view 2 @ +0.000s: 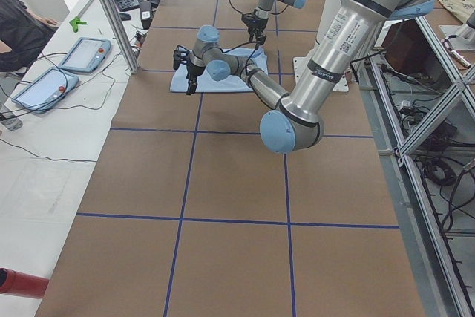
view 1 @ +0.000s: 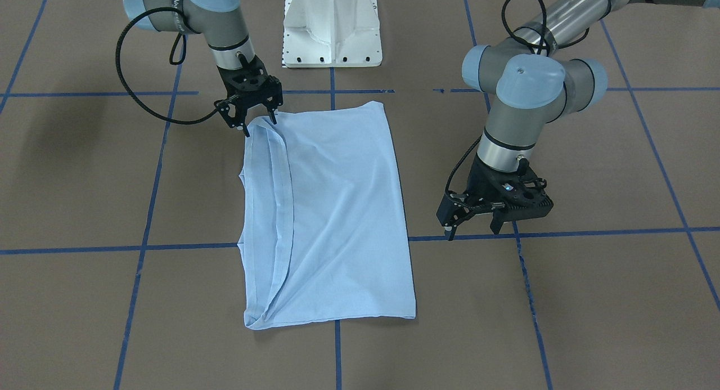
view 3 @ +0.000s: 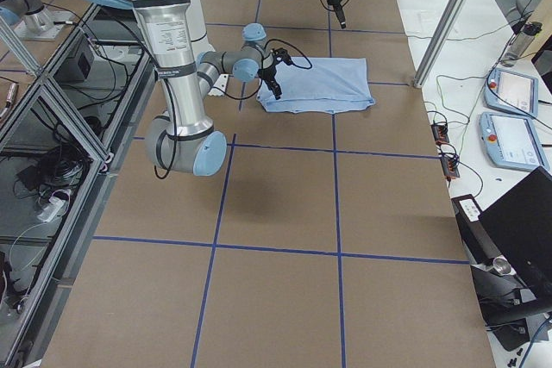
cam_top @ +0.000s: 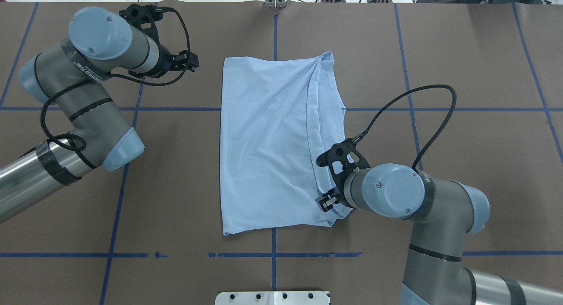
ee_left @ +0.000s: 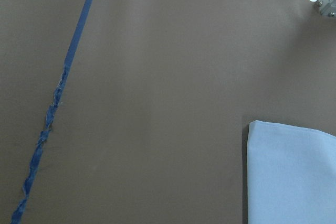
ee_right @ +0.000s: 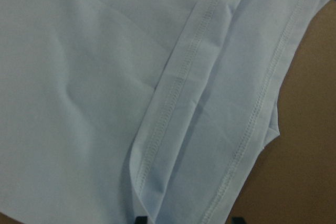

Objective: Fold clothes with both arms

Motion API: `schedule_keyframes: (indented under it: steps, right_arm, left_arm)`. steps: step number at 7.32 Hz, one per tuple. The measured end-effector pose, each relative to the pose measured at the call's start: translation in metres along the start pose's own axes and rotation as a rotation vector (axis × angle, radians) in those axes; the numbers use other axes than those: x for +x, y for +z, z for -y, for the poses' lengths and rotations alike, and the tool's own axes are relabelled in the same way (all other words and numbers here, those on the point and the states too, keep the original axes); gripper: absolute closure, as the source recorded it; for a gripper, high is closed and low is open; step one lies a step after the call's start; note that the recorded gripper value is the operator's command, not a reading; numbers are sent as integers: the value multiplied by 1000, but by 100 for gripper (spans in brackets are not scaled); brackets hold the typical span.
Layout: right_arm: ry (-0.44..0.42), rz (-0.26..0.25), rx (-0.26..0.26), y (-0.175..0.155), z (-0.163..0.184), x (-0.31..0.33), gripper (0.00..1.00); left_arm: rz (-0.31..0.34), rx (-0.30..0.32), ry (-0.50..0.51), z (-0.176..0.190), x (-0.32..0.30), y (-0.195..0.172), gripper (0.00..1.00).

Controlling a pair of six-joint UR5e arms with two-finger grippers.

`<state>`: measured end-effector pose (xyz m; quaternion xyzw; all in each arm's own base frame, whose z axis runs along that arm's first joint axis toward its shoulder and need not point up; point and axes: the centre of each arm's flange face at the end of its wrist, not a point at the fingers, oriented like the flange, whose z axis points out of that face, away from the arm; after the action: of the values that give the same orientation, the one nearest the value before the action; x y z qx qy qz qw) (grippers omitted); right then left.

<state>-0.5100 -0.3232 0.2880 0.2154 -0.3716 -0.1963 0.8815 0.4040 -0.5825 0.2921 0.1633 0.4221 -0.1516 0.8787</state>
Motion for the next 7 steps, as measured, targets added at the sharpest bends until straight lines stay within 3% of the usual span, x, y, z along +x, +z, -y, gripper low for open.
schedule_keyframes:
  steps: [1,2,3,4,7]
  right_arm:
    - [2,1,4,6,11,-9,20]
    - [5,-4,5,10,17,-10,40]
    - [8,-9,5,13,20,-9,52]
    - [9,-13,3,16,21,-8,56]
    - [5,-12,-11,21,18,-11,56]
  left_arm:
    - [1,0,0,0,0,0,0]
    - [1,0,0,0,0,0,0]
    - [0,0,-1,0,0,0,0]
    - [1,0,-1,0,0,1,0]
    - [5,-3,-1,0,-2,3,0]
